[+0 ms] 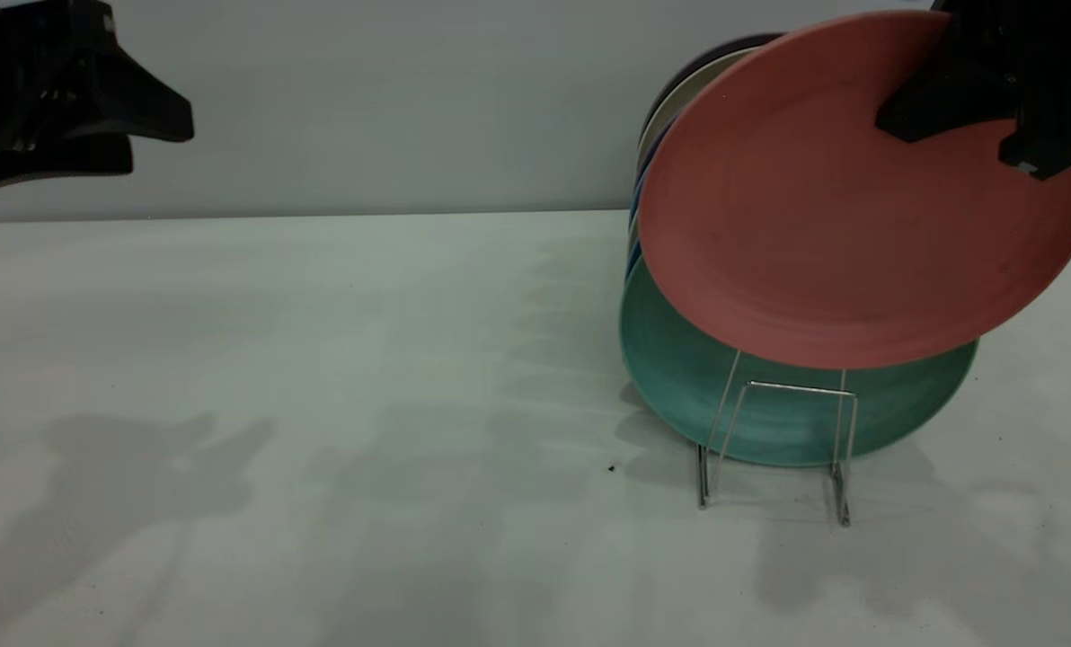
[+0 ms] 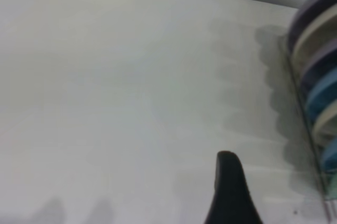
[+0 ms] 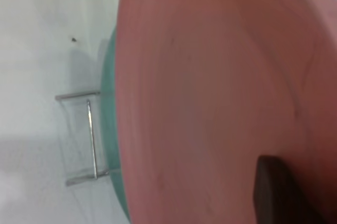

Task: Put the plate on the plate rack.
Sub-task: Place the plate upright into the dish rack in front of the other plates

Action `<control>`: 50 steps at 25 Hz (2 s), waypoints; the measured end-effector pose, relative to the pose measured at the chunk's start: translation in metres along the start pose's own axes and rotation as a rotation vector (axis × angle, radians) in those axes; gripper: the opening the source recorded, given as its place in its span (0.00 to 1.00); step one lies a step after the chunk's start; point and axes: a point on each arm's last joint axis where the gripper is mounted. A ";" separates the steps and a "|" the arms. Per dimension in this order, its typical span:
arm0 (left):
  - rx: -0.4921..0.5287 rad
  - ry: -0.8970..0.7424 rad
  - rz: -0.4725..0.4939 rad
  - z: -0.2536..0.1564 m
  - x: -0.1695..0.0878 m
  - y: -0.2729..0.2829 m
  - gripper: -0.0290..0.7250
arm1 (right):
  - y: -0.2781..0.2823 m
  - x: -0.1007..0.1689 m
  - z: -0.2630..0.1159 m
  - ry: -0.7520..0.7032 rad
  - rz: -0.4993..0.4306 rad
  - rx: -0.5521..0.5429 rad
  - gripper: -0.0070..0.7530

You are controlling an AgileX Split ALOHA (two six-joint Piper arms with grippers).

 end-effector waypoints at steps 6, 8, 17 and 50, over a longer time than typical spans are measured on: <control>-0.027 0.003 0.077 0.002 0.007 0.000 0.74 | 0.000 0.000 0.000 -0.004 0.000 -0.001 0.18; -0.034 0.006 0.094 0.003 0.009 0.000 0.74 | 0.000 0.000 0.000 -0.009 0.000 -0.003 0.18; -0.056 0.012 0.152 0.005 0.014 0.001 0.74 | -0.014 0.005 -0.003 -0.040 0.041 0.004 0.18; -0.097 0.019 0.268 0.008 0.024 0.004 0.68 | -0.068 0.027 -0.017 -0.084 0.150 0.033 0.18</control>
Point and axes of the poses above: a point on each arm's last joint axis where the gripper is mounted, y pointing back along that axis away from the gripper, x along the wrist's bending axis when the last joint is at zero, z = x × y, and after that the axes turned 13 degrees about y, right-handed
